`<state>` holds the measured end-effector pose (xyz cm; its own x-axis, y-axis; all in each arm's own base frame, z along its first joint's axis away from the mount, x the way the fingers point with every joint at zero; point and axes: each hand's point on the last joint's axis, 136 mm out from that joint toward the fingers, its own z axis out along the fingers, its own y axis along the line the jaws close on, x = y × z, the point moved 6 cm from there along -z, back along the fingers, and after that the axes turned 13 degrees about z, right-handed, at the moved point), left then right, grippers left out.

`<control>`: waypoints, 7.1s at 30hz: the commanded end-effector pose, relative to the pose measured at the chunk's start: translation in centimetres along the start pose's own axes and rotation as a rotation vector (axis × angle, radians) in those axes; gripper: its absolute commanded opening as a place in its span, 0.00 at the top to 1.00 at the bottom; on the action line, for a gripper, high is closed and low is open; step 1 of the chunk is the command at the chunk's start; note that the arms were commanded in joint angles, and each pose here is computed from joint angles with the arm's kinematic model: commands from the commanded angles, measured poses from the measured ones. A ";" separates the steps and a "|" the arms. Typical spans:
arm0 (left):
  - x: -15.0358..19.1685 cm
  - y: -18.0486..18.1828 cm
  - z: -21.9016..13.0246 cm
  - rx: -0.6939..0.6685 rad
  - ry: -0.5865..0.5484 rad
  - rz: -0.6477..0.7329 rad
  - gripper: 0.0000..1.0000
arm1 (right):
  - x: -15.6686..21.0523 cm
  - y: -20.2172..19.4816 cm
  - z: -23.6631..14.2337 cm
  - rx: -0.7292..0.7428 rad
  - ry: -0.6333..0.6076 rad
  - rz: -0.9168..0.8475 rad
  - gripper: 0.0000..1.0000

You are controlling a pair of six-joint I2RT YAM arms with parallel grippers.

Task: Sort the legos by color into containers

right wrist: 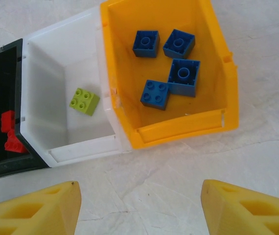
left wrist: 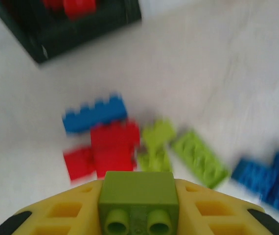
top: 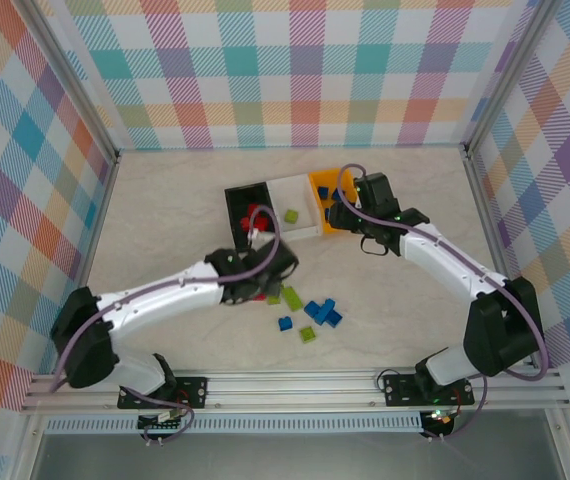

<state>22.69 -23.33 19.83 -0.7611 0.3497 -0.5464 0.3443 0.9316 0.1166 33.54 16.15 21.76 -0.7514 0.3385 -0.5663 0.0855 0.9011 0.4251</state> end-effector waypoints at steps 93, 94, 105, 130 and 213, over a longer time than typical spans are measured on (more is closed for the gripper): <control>2.4 9.2 -3.3 -0.020 -0.185 -0.367 0.00 | 20.0 6.5 4.2 0.048 0.526 -0.575 0.33; 2.5 9.3 -3.2 -0.024 -0.182 -0.365 0.00 | 20.0 6.5 4.5 0.057 0.525 -0.587 0.33; 3.2 9.6 -2.8 -0.048 -0.174 -0.361 0.00 | 22.3 6.3 5.8 0.073 0.606 -0.648 0.35; 3.5 9.5 -2.7 -0.031 -0.174 -0.378 0.00 | 16.8 7.1 4.6 0.030 0.394 -0.555 0.71; -7.9 15.1 6.1 -0.361 -0.136 -0.399 0.85 | 1.5 9.4 2.9 -0.209 0.139 -0.196 0.39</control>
<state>34.55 -13.35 21.09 -0.7309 -0.0335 -0.6817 -0.1301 0.9873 0.0910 35.56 26.43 21.82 -0.8365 0.0891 -0.5407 -0.1941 0.8746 0.4443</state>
